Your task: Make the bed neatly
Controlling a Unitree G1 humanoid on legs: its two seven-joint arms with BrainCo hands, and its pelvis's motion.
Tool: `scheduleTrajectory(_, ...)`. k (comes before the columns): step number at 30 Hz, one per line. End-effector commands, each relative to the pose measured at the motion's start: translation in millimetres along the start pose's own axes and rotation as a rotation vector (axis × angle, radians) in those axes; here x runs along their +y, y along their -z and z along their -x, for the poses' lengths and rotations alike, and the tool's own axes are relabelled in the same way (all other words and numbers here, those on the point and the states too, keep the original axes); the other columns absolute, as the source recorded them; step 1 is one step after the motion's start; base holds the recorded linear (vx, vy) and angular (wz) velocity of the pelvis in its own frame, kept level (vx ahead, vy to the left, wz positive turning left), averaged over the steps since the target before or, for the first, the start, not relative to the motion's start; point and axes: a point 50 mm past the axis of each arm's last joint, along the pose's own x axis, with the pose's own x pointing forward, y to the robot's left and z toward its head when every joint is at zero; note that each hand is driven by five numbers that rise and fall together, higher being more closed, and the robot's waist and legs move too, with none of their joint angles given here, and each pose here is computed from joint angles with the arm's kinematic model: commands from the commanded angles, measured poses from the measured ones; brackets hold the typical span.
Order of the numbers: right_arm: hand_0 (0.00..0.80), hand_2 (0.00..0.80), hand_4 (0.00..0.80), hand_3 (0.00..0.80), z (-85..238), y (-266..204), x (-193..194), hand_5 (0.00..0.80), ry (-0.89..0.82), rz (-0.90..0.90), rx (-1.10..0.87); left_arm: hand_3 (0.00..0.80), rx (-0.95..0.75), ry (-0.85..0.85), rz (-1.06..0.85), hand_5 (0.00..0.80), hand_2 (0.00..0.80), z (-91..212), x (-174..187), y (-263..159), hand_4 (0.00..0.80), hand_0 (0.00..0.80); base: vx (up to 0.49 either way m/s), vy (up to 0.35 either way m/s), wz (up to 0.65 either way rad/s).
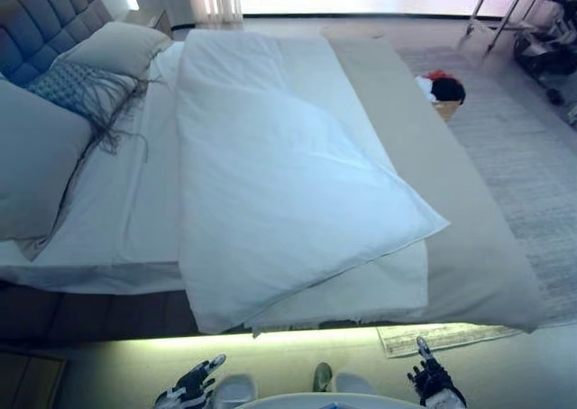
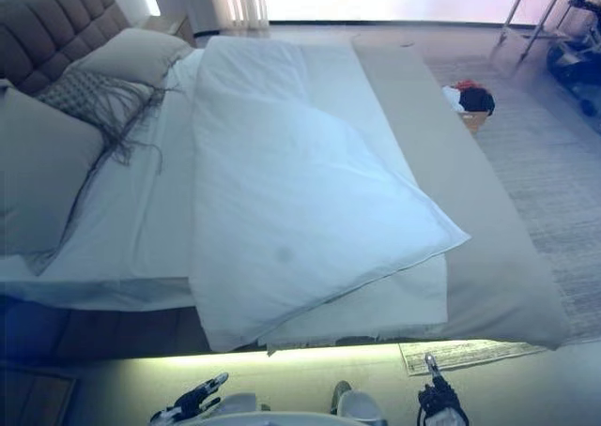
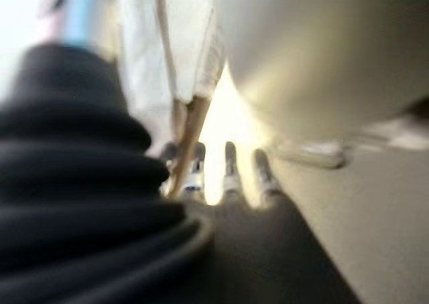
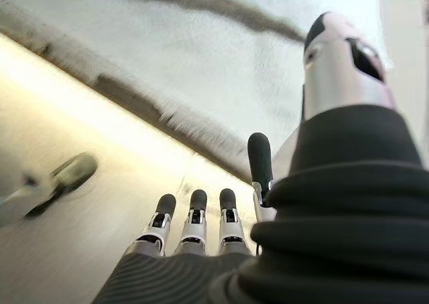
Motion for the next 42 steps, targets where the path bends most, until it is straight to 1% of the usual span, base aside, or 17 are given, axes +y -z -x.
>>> scheduleTrajectory(1, 0.0, 0.0, 0.0, 0.0, -7, -38, 34, 0.0, -0.134, -0.191, -0.184, 0.0, -0.153, 0.133, -0.057, 0.0, 0.0, -11, -34, -45, 0.0, 0.0, -0.051, 0.176, -0.08)
scheduleTrajectory(4, 0.0, 0.0, 0.0, 0.0, -8, -57, 57, 0.0, -0.203, -0.236, -0.263, 0.0, -0.222, 0.158, -0.13, 0.0, 0.0, -12, -41, -71, 0.0, 0.0, -0.13, 0.172, -0.09)
scheduleTrajectory(8, 0.0, 0.0, 0.0, 0.0, -8, -86, 70, 0.0, -0.23, -0.226, -0.316, 0.0, -0.274, 0.149, -0.101, 0.0, 0.0, -11, -40, -95, 0.0, 0.0, -0.021, 0.048, 0.05)
scheduleTrajectory(10, 0.0, 0.0, 0.0, 0.0, -8, -99, 85, 0.0, -0.275, -0.247, -0.33, 0.0, -0.294, 0.138, -0.092, 0.0, 0.0, -10, -38, -104, 0.0, 0.0, -0.021, -0.05, 0.19)
scheduleTrajectory(11, 0.0, 0.0, 0.0, 0.0, -6, -111, 100, 0.0, -0.319, -0.267, -0.338, 0.0, -0.313, 0.131, -0.084, 0.0, 0.0, -9, -37, -112, 0.0, 0.0, -0.053, -0.052, 0.02)
scheduleTrajectory(15, 0.0, 0.0, 0.0, 0.0, -1, -134, 127, 0.0, -0.419, -0.281, -0.342, 0.0, -0.354, 0.142, -0.052, 0.0, 0.0, -6, -35, -121, 0.0, 0.0, -0.026, -0.025, 0.05)
scheduleTrajectory(16, 0.0, 0.0, 0.0, 0.0, 3, -146, 137, 0.0, -0.463, -0.275, -0.37, 0.0, -0.389, 0.153, -0.026, 0.0, 0.0, -5, -36, -127, 0.0, 0.0, -0.068, 0.012, 0.05)
scheduleTrajectory(19, 0.0, 0.0, 0.0, 0.0, 9, -166, 148, 0.0, -0.505, -0.245, -0.415, 0.0, -0.446, 0.181, 0.004, 0.0, 0.0, -2, -40, -137, 0.0, 0.0, -0.077, 0.001, 0.04)
scheduleTrajectory(22, 0.0, 0.0, 0.0, 0.0, 16, -189, 159, 0.0, -0.502, -0.194, -0.452, 0.0, -0.517, 0.232, -0.008, 0.0, 0.0, 3, -49, -153, 0.0, 0.0, -0.108, -0.002, 0.03)
scheduleTrajectory(27, 0.0, 0.0, 0.0, 0.0, 28, -218, 172, 0.0, -0.504, -0.118, -0.471, 0.0, -0.659, 0.36, -0.02, 0.0, 0.0, 19, -73, -186, 0.0, 0.0, -0.089, 0.0, 0.1)
scheduleTrajectory(34, 0.0, 0.0, 0.0, 0.0, 48, -250, 193, 0.0, -0.546, -0.125, -0.548, 0.0, -0.798, 0.472, -0.038, 0.0, 0.0, 42, -97, -218, 0.0, 0.0, -0.072, -0.037, 0.05)
scheduleTrajectory(42, 0.0, 0.0, 0.0, 0.0, 79, -289, 214, 0.0, -0.621, -0.125, -0.662, 0.0, -0.872, 0.556, -0.04, 0.0, 0.0, 60, -111, -229, 0.0, 0.0, -0.013, -0.008, 0.01)
